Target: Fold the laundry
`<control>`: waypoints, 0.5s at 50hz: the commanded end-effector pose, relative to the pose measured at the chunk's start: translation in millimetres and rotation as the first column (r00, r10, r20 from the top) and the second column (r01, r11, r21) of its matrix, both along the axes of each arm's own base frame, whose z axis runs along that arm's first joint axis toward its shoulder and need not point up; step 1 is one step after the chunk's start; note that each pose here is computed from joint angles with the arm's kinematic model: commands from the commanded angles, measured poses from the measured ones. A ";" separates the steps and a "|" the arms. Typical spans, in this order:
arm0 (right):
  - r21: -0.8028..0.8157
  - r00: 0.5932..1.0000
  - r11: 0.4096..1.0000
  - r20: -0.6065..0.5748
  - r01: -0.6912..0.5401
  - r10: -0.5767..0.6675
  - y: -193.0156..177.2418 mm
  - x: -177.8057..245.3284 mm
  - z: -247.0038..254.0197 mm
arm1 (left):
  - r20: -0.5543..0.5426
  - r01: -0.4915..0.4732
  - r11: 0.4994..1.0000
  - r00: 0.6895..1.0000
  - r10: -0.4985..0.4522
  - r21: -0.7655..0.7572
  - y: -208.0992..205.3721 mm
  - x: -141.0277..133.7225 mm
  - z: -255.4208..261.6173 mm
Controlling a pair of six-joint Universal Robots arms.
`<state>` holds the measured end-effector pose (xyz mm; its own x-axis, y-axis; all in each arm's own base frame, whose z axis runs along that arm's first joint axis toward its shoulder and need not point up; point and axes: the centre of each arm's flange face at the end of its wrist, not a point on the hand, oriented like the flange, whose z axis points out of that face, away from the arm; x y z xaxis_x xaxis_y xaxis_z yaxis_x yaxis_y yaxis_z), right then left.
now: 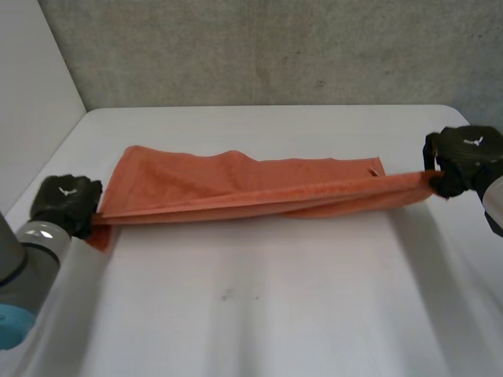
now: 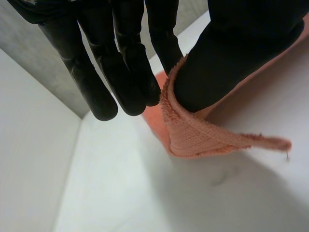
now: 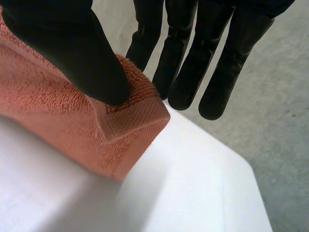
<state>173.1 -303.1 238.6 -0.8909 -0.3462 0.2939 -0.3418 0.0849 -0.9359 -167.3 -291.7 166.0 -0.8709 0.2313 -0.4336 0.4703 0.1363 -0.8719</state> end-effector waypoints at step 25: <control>0.503 0.851 0.860 -0.415 -0.081 0.323 64.5 -20.1 -32.0 | 0.167 0.041 0.955 0.982 -0.094 0.292 45.4 23.4 24.6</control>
<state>152.5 -232.5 226.4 -0.5943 -0.6673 0.4489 -0.7696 0.3099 -0.5583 -145.8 -227.5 224.8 -0.7636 0.3599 -0.5361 0.6289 0.2261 -0.7439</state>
